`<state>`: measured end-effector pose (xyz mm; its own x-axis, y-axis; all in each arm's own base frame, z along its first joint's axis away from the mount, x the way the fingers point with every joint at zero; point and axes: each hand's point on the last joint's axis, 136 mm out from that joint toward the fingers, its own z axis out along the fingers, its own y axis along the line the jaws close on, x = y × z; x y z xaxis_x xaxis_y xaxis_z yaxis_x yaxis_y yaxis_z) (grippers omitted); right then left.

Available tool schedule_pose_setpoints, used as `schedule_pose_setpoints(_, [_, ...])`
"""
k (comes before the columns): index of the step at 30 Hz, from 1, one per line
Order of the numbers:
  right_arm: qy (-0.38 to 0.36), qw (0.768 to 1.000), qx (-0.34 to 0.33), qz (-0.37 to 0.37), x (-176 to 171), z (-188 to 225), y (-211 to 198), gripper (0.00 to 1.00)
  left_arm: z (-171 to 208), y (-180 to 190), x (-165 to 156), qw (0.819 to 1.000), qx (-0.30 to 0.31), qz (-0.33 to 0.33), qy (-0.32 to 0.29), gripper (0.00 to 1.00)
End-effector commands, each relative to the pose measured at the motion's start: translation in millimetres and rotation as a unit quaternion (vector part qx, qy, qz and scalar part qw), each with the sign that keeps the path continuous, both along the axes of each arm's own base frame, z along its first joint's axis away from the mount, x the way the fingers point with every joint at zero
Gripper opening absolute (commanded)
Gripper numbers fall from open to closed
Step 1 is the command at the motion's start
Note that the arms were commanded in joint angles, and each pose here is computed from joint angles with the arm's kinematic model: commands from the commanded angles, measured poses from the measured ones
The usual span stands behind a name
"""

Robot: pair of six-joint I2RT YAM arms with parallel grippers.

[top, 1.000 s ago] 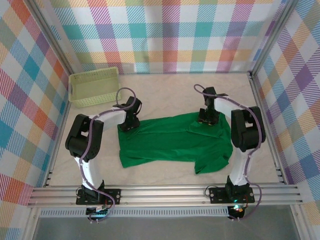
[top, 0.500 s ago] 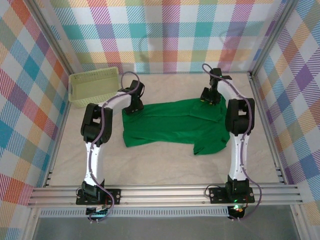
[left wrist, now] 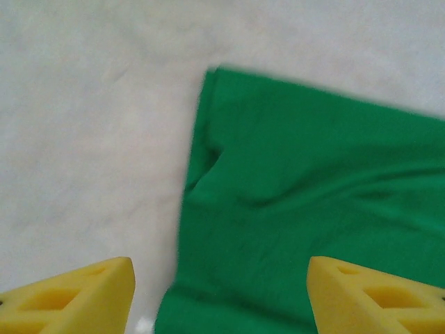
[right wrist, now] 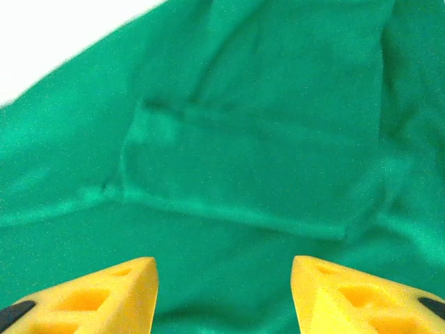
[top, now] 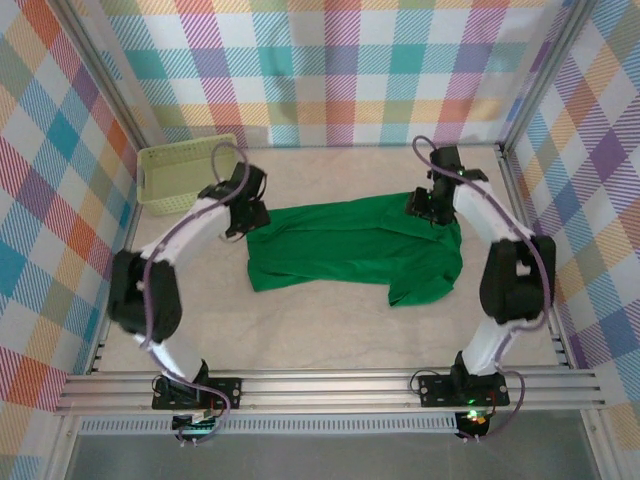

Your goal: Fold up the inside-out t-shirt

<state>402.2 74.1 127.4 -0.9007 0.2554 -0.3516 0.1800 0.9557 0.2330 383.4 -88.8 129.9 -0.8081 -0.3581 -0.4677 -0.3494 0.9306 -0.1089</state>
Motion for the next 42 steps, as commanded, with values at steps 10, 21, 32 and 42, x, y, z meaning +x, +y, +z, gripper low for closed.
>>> schedule_pose_setpoints(10, [0.023,0.999,0.035,-0.015,-104,-40,-1,0.57,-77,-6,-47,0.989,-0.139,-0.028,0.029,0.53])
schedule_pose_setpoints(21, [0.020,0.997,0.032,-0.065,-135,-49,-15,0.59,-107,-4,-38,0.988,-0.149,-0.021,0.045,0.42])
schedule_pose_setpoints(32, [0.025,0.996,0.001,-0.089,-141,-53,-28,0.59,-94,1,-48,0.989,-0.139,-0.018,0.043,0.29])
schedule_pose_setpoints(42, [0.040,0.990,-0.032,-0.131,-152,-60,-44,0.59,-88,-4,-47,0.988,-0.145,-0.028,0.038,0.11])
